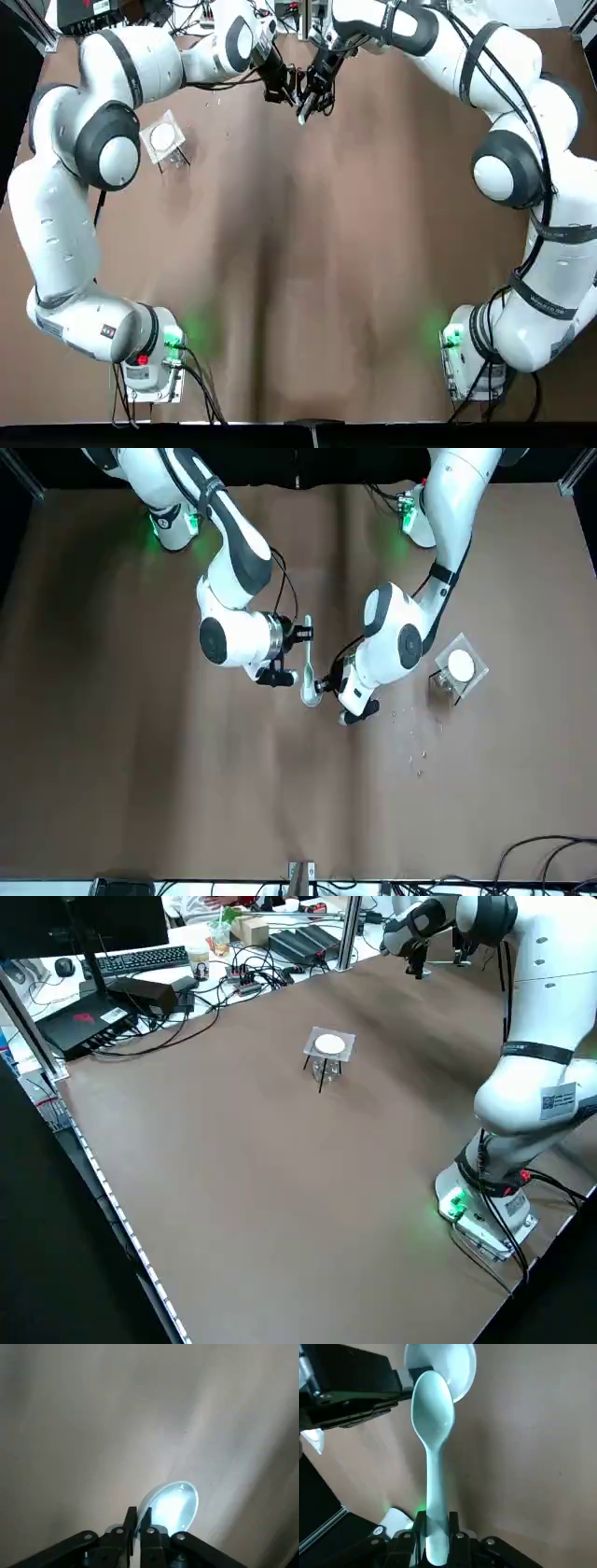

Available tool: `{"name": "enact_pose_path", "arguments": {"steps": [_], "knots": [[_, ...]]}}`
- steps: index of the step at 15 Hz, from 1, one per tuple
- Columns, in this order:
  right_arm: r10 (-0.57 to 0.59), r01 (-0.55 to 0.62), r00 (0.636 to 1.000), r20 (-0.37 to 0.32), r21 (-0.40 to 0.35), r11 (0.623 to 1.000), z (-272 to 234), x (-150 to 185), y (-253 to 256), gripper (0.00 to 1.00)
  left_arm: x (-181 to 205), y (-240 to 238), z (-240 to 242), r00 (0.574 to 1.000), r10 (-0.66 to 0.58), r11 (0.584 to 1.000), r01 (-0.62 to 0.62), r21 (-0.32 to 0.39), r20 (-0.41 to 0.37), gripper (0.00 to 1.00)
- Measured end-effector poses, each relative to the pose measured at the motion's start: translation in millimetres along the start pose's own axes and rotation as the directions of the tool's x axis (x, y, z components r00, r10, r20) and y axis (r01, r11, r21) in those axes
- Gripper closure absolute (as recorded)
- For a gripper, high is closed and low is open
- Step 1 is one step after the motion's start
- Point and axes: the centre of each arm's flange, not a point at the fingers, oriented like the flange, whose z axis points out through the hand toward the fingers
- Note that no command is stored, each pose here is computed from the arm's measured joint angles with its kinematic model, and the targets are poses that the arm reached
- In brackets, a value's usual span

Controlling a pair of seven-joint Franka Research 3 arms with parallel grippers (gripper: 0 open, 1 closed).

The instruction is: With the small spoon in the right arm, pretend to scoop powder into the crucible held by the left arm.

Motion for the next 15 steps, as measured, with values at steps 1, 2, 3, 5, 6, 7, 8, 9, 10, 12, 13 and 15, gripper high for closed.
{"name": "enact_pose_path", "arguments": {"steps": [1, 2, 3, 5, 6, 7, 8, 9, 10, 12, 13, 15], "knots": [[0.009, -0.009, 1.000, 0.007, 0.014, 1.000, 0, 0, 0, 0.77, 0, 0, 0, 1.000, 0.000, 1.000, 0.000, -0.001, -0.001, 0.93], [0.019, -0.019, 1.000, 0.014, 0.027, 0.999, 0, 1, 0, 0.77, 0, 1, -1, 1.000, 0.001, 1.000, -0.001, -0.003, -0.002, 0.93], [0.029, -0.029, 0.999, 0.019, 0.036, 0.999, 0, 2, 0, 0.77, 0, 2, -2, 1.000, 0.002, 1.000, -0.002, -0.005, -0.003, 0.93], [0.043, -0.044, 0.999, 0.024, 0.049, 0.998, 0, 4, 1, 0.77, 0, 4, -3, 1.000, 0.004, 1.000, -0.004, -0.008, -0.004, 0.93], [0.050, -0.052, 0.998, 0.028, 0.059, 0.997, -1, 5, 1, 0.77, -1, 5, -4, 1.000, 0.006, 1.000, -0.006, -0.010, -0.004, 0.93], [0.060, -0.063, 0.998, 0.036, 0.079, 0.995, -3, 6, 2, 0.77, -1, 6, -4, 1.000, 0.007, 1.000, -0.007, -0.011, -0.004, 0.93], [0.071, -0.075, 0.997, 0.042, 0.100, 0.992, -6, 8, 3, 0.77, -2, 7, -4, 1.000, 0.007, 1.000, -0.007, -0.011, -0.004, 0.93], [0.079, -0.084, 0.996, 0.044, 0.114, 0.990, -10, 11, 5, 0.77, -2, 7, -4, 1.000, 0.007, 1.000, -0.007, -0.012, -0.004, 0.93], [0.086, -0.091, 0.995, 0.046, 0.125, 0.988, -13, 13, 7, 0.77, -2, 7, -4, 1.000, 0.007, 1.000, -0.007, -0.012, -0.004, 0.93], [0.101, -0.109, 0.993, 0.055, 0.154, 0.982, -19, 17, 9, 0.77, -2, 8, -4, 1.000, 0.008, 1.000, -0.008, -0.013, -0.004, 0.93], [0.112, -0.121, 0.992, 0.063, 0.175, 0.977, -22, 18, 11, 0.77, -2, 8, -4, 1.000, 0.008, 1.000, -0.008, -0.013, -0.004, 0.93], [0.131, -0.145, 0.988, 0.078, 0.215, 0.966, -30, 23, 13, 0.77, -2, 8, -5, 1.000, 0.008, 1.000, -0.008, -0.014, -0.005, 0.93]]}}
